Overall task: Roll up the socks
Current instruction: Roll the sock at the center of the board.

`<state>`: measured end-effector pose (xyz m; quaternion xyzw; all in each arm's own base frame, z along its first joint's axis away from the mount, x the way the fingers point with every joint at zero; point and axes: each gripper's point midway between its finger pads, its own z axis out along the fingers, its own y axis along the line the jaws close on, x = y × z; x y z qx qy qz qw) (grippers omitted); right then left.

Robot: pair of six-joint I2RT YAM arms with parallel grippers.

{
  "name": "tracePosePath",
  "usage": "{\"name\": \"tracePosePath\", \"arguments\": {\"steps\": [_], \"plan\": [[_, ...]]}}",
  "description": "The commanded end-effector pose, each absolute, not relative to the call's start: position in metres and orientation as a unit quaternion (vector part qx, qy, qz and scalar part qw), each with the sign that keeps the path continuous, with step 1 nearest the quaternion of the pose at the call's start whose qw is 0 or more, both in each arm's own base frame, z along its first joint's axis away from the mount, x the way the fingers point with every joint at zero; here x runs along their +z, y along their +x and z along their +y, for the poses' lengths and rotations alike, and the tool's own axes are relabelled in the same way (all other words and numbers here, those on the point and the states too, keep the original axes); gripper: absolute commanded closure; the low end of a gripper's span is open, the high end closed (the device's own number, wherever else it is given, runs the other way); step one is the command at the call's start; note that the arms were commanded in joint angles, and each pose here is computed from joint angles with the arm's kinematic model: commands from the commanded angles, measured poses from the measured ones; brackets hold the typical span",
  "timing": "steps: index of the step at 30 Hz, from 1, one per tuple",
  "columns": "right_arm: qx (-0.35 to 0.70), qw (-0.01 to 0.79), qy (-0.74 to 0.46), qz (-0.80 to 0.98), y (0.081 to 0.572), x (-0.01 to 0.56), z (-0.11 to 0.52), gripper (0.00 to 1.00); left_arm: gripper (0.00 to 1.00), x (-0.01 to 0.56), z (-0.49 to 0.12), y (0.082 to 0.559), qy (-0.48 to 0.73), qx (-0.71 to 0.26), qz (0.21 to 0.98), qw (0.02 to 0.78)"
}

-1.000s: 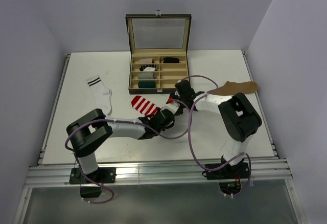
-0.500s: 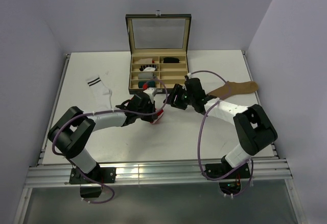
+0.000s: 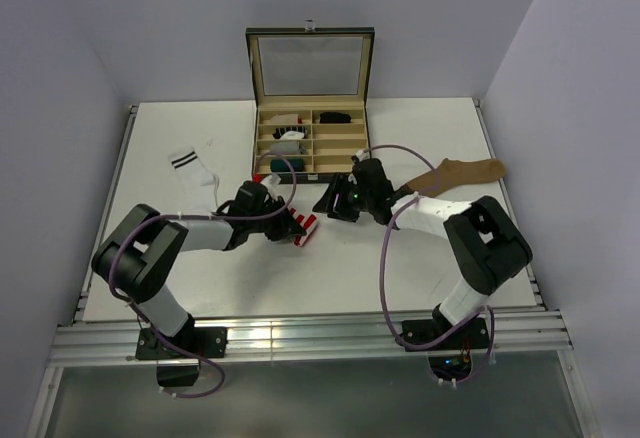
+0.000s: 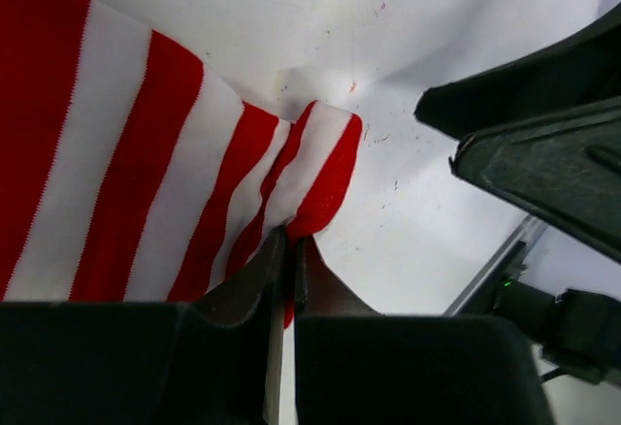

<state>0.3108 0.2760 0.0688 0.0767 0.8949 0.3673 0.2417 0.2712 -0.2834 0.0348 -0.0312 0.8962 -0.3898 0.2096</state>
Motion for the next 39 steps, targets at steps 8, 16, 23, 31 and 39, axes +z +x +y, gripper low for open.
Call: {"name": "tracePosePath", "arguments": {"steps": [8, 16, 23, 31, 39], "plan": [[0.391, 0.202, 0.052, 0.897, 0.299, 0.054, 0.298, 0.4, 0.99, 0.014, -0.255, 0.257, -0.171, -0.404, 0.883, 0.168], [0.4, 0.176, 0.041, 0.898, 0.295, 0.043, 0.312, 0.42, 0.99, -0.002, -0.253, 0.253, -0.183, -0.403, 0.885, 0.144], [0.412, 0.169, 0.05, 0.894, 0.298, 0.038, 0.319, 0.44, 0.99, -0.011, -0.251, 0.252, -0.184, -0.39, 0.893, 0.132], [0.418, 0.154, 0.06, 0.893, 0.298, 0.023, 0.323, 0.49, 0.99, -0.014, -0.247, 0.246, -0.191, -0.385, 0.894, 0.125], [0.417, 0.145, 0.056, 0.896, 0.297, 0.017, 0.326, 0.75, 0.87, -0.014, -0.246, 0.246, -0.192, -0.387, 0.893, 0.126]]}}
